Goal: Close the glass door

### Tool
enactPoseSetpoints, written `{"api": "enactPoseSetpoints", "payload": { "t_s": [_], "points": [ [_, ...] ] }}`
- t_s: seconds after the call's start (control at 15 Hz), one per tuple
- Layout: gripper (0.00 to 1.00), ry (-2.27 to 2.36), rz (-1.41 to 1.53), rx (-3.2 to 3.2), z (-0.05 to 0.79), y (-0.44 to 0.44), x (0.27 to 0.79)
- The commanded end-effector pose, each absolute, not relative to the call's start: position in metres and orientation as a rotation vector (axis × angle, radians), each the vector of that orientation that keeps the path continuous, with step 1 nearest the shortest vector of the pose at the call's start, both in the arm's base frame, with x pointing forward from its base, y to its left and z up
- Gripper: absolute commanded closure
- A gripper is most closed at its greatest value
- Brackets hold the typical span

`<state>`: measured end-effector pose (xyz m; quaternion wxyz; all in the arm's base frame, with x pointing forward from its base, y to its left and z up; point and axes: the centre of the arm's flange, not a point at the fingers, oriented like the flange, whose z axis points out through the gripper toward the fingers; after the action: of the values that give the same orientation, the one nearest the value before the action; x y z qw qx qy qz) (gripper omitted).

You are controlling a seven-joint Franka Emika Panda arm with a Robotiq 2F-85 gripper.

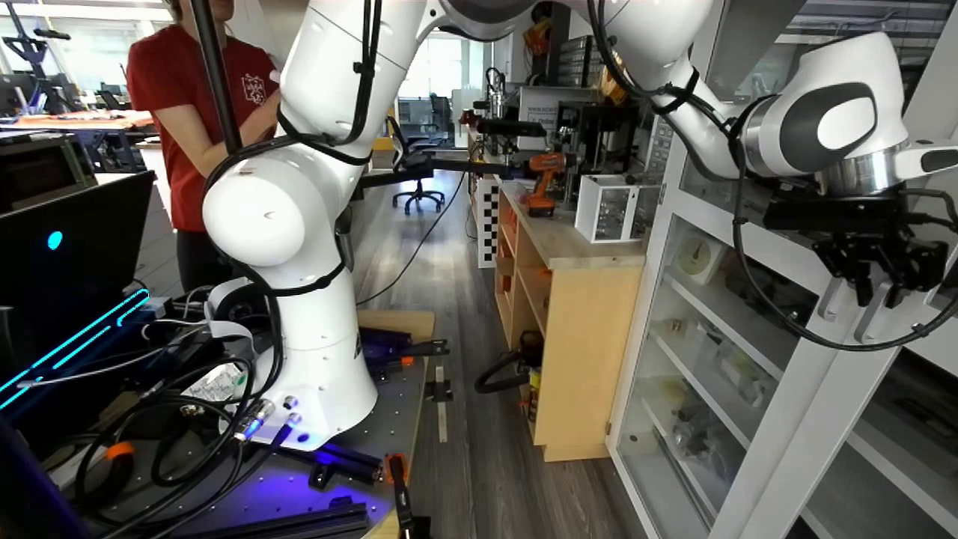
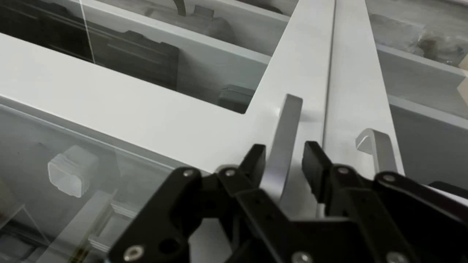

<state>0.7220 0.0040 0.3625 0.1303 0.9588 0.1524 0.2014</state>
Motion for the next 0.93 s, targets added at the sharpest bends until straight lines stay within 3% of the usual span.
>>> {"api": "enactPoseSetpoints", "payload": {
  "t_s": [0.0,0.33,0.87],
  "points": [
    [0.35,0.460,0.488,2.735,0.381,0.032,0.735],
    [0.03,0.428,0.392,2.701,0.395,0.040,0.728],
    [0.00,0.365,0.251,2.690,0.402,0.042,0.704]
  ]
}}
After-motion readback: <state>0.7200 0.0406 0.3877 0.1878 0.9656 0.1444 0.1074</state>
